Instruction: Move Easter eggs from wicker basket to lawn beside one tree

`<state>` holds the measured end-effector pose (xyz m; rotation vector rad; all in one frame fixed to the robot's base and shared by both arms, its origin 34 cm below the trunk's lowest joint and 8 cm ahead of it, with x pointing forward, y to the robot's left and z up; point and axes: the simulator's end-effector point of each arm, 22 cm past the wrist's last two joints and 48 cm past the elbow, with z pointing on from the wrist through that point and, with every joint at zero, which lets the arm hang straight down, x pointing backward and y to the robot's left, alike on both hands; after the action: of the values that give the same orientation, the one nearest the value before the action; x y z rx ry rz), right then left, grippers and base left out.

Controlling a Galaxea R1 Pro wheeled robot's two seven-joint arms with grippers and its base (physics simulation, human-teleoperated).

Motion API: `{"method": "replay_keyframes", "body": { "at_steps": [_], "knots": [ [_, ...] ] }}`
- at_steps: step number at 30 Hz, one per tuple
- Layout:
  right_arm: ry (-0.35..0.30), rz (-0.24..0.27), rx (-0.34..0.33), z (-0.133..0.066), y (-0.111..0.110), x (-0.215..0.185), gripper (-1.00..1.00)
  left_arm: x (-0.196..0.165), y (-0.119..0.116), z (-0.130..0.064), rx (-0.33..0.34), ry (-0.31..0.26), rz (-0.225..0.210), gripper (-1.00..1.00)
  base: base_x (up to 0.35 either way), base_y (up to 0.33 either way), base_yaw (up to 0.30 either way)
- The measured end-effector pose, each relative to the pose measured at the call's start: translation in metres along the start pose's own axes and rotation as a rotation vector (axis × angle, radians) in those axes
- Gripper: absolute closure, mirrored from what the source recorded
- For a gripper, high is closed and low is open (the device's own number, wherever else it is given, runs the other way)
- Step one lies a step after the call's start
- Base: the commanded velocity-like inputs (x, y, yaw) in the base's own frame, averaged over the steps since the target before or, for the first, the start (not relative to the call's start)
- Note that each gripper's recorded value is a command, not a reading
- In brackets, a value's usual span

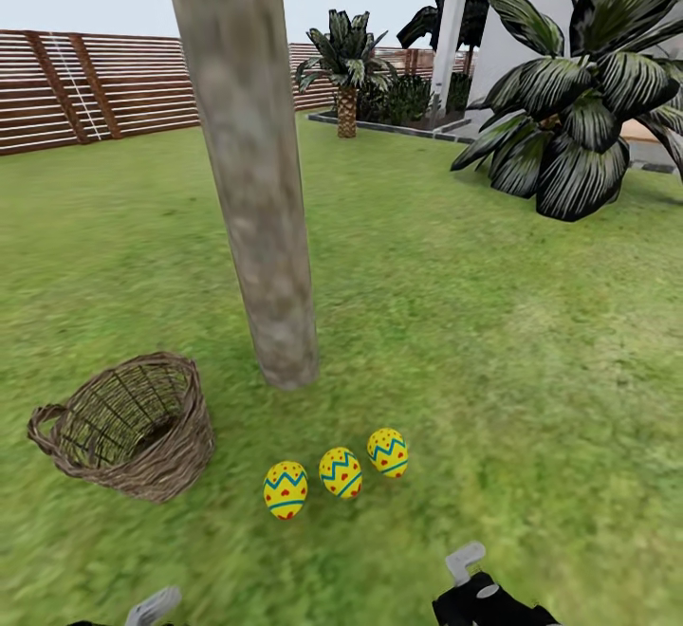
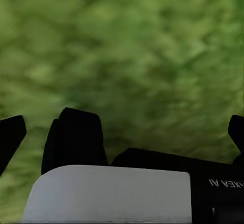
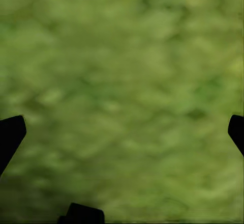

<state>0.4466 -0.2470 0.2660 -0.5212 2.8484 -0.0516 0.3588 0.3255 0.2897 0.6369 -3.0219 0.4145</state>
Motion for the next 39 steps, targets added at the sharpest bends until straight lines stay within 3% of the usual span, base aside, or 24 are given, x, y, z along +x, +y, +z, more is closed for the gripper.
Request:
{"method": "replay_keyframes", "body": {
  "at_steps": [5,17,31,39],
  "knots": [
    [0.013,0.006,0.0,-0.01,-0.001,0.003,-1.0,0.005,0.002,-0.003,-0.031,-0.018,0.039,-1.0,0.0,0.0,0.0],
    [0.028,0.006,0.002,-0.033,-0.005,0.001,-1.0,0.014,-0.001,-0.021,-0.046,-0.01,0.028,-1.0,0.0,0.0,0.0],
    [0.099,0.008,-0.018,-0.061,0.006,0.042,-1.0,0.053,0.015,-0.039,-0.112,0.055,0.011,-1.0,0.0,0.0,0.0],
    [0.123,0.005,-0.023,-0.077,0.008,0.054,-1.0,0.062,0.023,-0.05,-0.144,0.019,0.009,-1.0,0.0,0.0,0.0]
  ]
}}
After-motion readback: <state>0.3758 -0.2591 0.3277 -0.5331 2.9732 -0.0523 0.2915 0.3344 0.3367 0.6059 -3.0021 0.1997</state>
